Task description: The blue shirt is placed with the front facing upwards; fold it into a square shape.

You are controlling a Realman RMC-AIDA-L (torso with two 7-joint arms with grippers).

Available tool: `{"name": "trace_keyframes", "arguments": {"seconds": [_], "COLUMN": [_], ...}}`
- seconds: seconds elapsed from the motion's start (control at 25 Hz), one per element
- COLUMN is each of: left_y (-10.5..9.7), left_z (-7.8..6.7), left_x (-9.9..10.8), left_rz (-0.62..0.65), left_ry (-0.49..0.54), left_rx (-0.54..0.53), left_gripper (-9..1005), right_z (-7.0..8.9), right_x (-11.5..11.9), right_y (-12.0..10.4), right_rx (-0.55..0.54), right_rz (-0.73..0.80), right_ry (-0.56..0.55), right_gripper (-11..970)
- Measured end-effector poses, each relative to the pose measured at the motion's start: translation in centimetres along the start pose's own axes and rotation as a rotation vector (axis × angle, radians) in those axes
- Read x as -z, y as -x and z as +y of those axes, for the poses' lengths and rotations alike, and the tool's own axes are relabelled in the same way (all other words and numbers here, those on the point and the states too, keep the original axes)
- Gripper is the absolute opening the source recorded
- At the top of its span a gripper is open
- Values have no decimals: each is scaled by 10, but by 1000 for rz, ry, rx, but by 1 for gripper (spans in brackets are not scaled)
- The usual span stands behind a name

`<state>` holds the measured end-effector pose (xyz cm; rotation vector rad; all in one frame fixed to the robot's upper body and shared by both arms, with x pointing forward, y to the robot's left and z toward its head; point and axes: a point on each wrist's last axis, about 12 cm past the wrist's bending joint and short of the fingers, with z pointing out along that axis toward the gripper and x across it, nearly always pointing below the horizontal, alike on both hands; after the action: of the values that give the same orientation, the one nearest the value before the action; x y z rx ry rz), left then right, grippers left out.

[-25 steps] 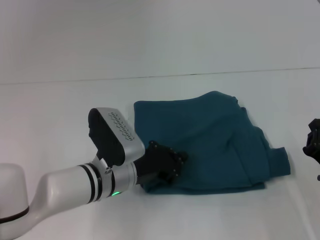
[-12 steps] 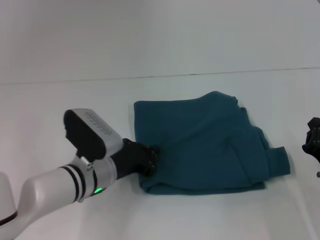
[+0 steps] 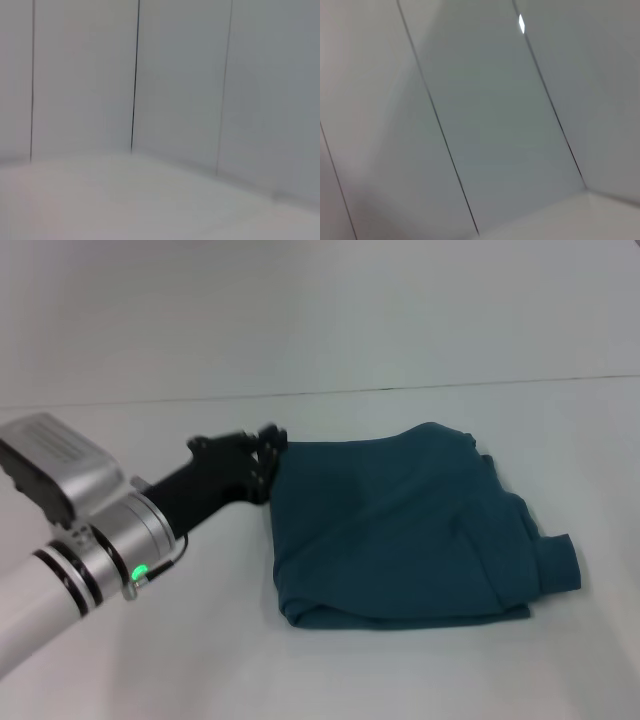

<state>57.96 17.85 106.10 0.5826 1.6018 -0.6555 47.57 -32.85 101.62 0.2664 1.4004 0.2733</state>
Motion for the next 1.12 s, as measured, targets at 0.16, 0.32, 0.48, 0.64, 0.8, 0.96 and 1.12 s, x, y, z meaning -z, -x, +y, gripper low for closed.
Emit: {"name": "trace_keyframes", "arguments": {"seconds": [0.16,0.32,0.48,0.64,0.8,0.96,1.12], "left_y": [10,17,25,33,37,35,34], "left_z": [7,7,5,2,-2,-9,-14], "left_x": [2,-3,-11,-18,-21,-22,-22], "left_rz": [-50,-3,86,177,247,324,347], "left_ry": [9,-39,-101,-153,-195,-229,-252], "left_rx": [3,1,-20,-20,-11,-13,-15], "left_gripper": [106,185,262,339,521,696,895], "right_z": [-17,-26,-18,-6,7,16,23], "right_x": [-9,-27,-42,-55,-62,-68,-73], "right_y": [28,60,86,106,118,119,111], "right_rx": [-28,-1,63,180,291,362,399], "right_rz": [5,188,398,607,744,863,907], "right_ry": [171,393,576,677,738,760,771], "right_gripper": [148,150,266,424,593,712,832]}}
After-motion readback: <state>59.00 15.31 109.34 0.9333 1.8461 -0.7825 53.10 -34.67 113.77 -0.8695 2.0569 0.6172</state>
